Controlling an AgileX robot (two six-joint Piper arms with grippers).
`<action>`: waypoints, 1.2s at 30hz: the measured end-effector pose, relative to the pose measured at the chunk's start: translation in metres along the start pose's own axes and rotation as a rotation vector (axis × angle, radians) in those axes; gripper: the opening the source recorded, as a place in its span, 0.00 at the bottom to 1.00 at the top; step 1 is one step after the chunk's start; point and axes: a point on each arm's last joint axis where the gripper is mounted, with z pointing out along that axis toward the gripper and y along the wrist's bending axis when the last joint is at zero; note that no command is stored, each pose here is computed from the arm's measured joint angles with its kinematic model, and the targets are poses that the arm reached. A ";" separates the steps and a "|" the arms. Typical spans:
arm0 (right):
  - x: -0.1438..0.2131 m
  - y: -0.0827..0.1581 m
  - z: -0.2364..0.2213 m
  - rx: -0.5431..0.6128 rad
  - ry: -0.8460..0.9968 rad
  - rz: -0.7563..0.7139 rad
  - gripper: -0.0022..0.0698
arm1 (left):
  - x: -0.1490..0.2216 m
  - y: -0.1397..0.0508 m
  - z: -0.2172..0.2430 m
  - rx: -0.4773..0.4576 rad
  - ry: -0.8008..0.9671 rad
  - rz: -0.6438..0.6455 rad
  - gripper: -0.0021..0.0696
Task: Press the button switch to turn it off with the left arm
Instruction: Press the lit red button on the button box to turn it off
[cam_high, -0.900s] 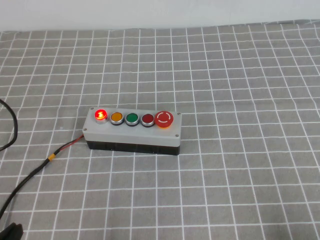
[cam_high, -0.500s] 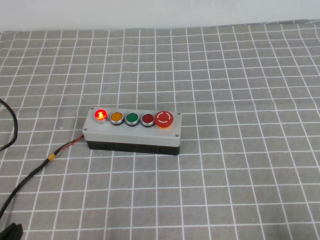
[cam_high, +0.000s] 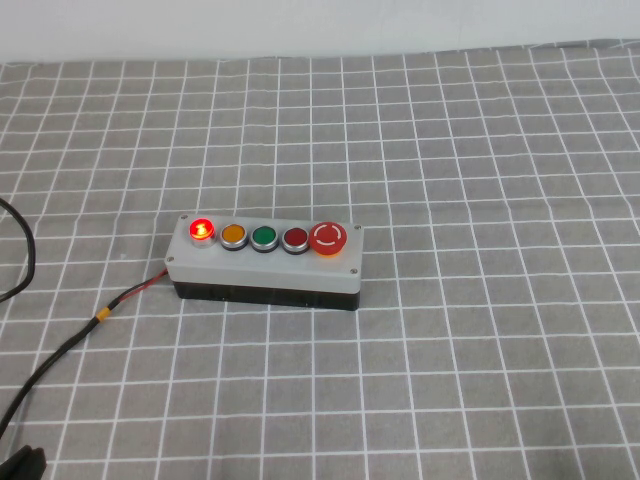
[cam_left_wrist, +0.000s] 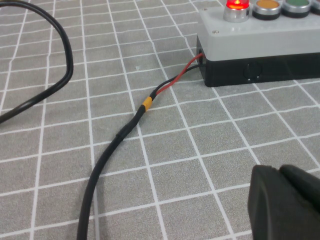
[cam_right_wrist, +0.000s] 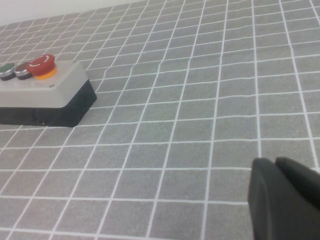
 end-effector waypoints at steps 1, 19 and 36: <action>0.000 0.000 0.000 0.000 0.000 0.000 0.01 | 0.000 0.000 0.000 0.000 0.000 0.000 0.02; 0.000 0.000 0.000 0.000 0.000 0.000 0.01 | -0.006 -0.004 0.000 0.055 -0.060 -0.234 0.02; 0.000 0.000 0.000 0.000 0.000 0.000 0.01 | -0.029 0.002 -0.005 0.075 -0.321 -0.578 0.02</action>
